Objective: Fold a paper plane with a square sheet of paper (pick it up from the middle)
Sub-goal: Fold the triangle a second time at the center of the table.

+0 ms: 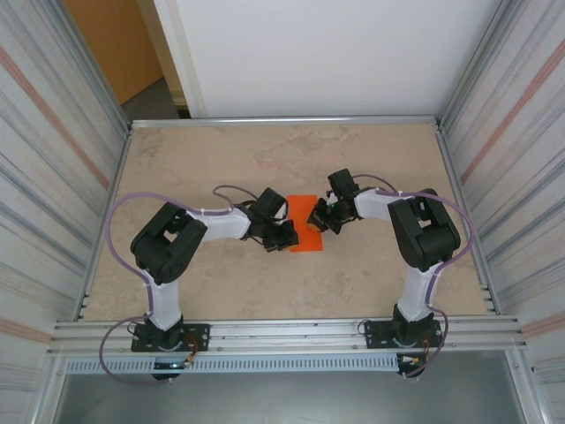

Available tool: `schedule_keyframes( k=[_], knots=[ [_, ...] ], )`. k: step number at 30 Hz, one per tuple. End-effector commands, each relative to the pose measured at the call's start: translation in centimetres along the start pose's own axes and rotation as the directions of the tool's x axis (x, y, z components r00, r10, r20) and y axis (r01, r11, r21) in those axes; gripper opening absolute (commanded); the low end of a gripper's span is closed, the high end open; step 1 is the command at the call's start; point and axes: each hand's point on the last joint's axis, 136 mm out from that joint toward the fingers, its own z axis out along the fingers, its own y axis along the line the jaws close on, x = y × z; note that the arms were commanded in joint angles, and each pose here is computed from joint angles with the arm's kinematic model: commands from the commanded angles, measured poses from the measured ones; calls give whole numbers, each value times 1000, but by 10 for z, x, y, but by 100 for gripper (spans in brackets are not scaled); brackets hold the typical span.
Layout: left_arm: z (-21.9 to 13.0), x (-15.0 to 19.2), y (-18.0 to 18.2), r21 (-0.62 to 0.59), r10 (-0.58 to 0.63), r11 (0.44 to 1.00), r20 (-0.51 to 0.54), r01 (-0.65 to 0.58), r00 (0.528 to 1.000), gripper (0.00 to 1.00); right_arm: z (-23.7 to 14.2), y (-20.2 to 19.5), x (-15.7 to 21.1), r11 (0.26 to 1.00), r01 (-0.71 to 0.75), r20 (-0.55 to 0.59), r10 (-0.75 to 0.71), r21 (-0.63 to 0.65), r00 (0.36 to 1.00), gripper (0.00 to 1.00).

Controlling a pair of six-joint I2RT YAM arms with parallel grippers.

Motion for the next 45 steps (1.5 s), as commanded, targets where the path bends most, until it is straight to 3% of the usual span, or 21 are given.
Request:
schedule_keyframes(
  k=[1, 10, 16, 25, 36, 45],
  knots=[
    [4, 20, 38, -103, -47, 994, -53, 42, 997, 9, 19, -88, 18, 950, -125, -17, 136, 287, 991, 4],
    [-9, 40, 48, -119, -71, 991, -94, 60, 993, 9, 17, -93, 20, 944, -127, -17, 138, 306, 990, 4],
    [-21, 46, 55, -98, -117, 989, -60, 110, 991, 10, 17, -93, 20, 944, -125, -15, 136, 304, 991, 4],
    [-47, 7, -11, 97, -14, 995, 73, 7, 997, 10, 16, -91, 19, 946, -122, -11, 131, 300, 991, 4],
    [-20, -11, -18, 101, -33, 994, 39, 29, 999, 9, 17, -88, 19, 948, -119, -14, 128, 294, 992, 4],
    [-7, -5, -7, 80, -47, 996, 0, 47, 999, 8, 17, -89, 19, 948, -122, -16, 133, 293, 991, 4]
  ],
)
